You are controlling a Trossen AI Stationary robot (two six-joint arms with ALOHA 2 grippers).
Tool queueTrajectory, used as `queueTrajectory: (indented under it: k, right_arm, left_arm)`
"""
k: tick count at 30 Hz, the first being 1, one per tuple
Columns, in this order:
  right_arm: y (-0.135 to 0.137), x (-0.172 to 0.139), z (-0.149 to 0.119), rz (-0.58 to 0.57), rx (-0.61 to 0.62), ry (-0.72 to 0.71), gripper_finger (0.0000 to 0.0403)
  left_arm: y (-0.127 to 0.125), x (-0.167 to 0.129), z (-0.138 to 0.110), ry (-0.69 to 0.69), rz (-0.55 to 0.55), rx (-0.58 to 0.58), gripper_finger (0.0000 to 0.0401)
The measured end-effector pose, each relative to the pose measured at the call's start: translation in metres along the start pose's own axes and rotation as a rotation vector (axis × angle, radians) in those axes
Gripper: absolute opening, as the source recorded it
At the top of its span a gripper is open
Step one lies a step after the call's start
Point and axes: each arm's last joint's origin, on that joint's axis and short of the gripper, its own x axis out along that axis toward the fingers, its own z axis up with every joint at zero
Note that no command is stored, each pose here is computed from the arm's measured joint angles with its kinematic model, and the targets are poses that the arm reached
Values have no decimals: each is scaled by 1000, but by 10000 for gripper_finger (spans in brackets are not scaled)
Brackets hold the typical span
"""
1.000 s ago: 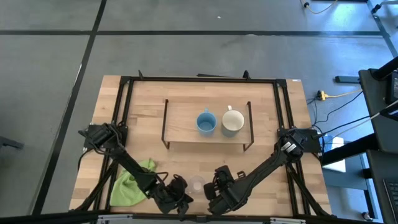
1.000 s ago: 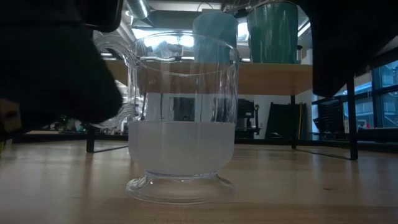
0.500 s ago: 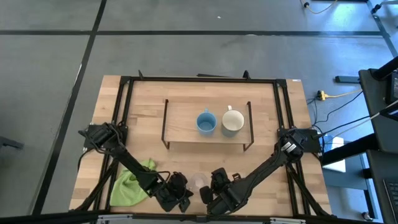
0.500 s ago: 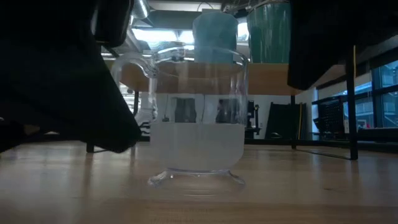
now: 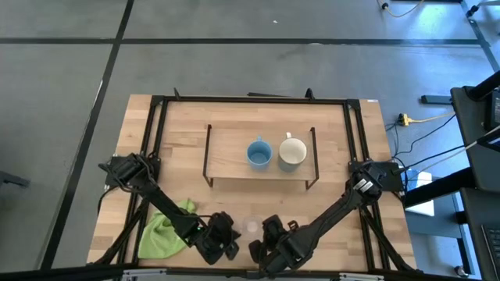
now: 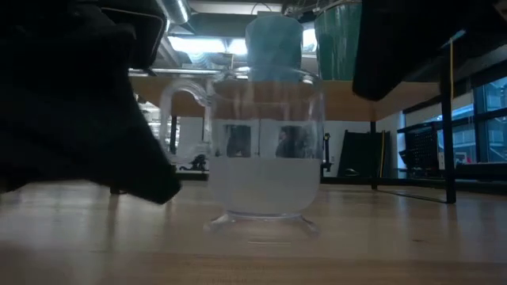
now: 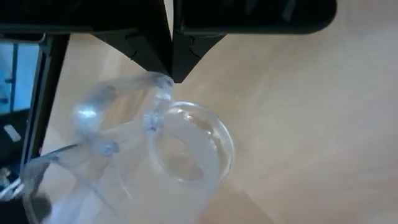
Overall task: Stack small to large cups/mugs on shelf
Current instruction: Put the transparent mug on the shelf
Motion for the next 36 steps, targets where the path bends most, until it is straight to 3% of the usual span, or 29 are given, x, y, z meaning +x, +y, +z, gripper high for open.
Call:
queueTrajectory:
  k: [11,22,26,32,36]
  right_arm:
    - [7,-2,-5,82,-15,-2,0]
    - [31,-5,-10,330,-47,-97,17]
    - [36,-6,-11,372,-77,-133,25]
    - [32,-15,-17,358,-124,-324,20]
    - [28,-29,-14,283,-200,-425,19]
  left_arm:
    - [2,-1,12,-97,45,4,1]
    - [6,-2,26,-230,111,17,2]
    - [6,-3,33,-309,129,41,3]
    - [6,-3,43,-380,171,134,9]
    - [3,-9,45,-426,182,199,12]
